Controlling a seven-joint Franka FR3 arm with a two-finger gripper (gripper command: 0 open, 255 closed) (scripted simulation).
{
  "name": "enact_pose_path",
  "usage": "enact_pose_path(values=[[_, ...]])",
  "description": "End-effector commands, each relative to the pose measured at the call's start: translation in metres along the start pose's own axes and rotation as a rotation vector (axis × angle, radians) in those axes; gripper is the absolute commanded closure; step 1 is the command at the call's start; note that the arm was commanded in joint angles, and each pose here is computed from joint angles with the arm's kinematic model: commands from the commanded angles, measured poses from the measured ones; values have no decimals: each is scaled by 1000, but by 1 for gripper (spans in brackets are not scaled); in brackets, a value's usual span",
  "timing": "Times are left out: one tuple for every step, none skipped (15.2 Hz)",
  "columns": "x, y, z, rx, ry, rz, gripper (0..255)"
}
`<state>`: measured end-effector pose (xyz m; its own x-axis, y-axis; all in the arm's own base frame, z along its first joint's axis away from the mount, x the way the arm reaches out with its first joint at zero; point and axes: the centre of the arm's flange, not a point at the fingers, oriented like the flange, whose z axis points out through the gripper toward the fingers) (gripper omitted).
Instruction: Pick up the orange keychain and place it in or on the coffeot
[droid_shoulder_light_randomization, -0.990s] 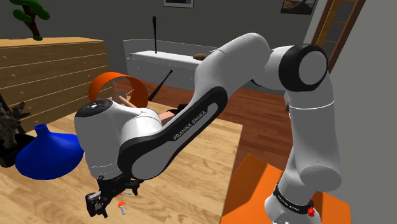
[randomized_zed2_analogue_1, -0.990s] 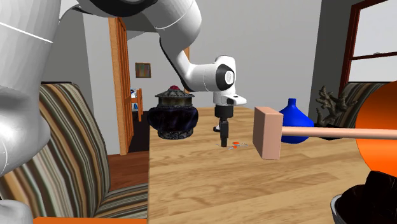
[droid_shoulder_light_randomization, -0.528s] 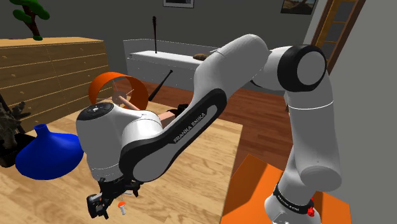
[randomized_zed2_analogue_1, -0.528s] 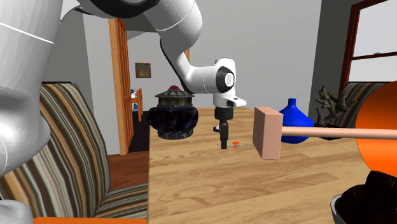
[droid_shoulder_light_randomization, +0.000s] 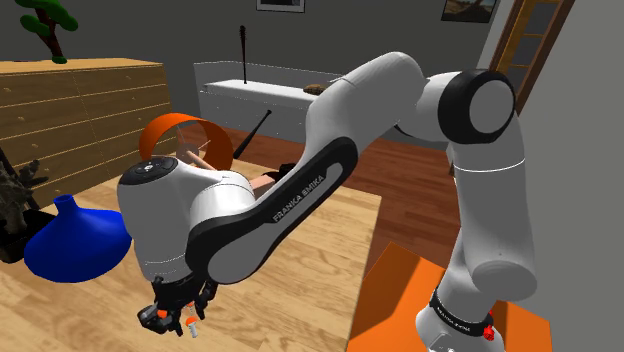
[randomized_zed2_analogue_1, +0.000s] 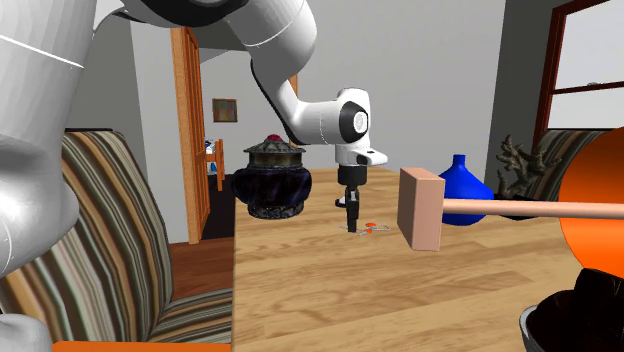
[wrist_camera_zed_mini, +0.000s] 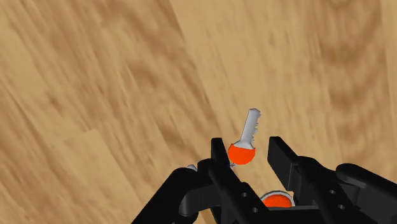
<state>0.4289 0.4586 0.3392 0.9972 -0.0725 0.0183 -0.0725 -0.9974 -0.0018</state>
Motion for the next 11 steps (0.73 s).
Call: enact_pose_path(values=[[0,1,7,-6,-10,0,255],[0,2,7,-6,-10,0,255],[-1,2,7,-6,-10,1,255],[-1,2,2,-6,-10,1,255],[-1,2,-4,-6,-10,1,255],[0,2,-9,-6,-10,1,255],[0,2,-14,-6,-10,1,255],[0,2,-19,-6,-10,1,255],[0,2,-25,-6,-10,1,255],[0,2,-30,-6,-10,1,255],[0,2,-35,-6,-10,1,255]])
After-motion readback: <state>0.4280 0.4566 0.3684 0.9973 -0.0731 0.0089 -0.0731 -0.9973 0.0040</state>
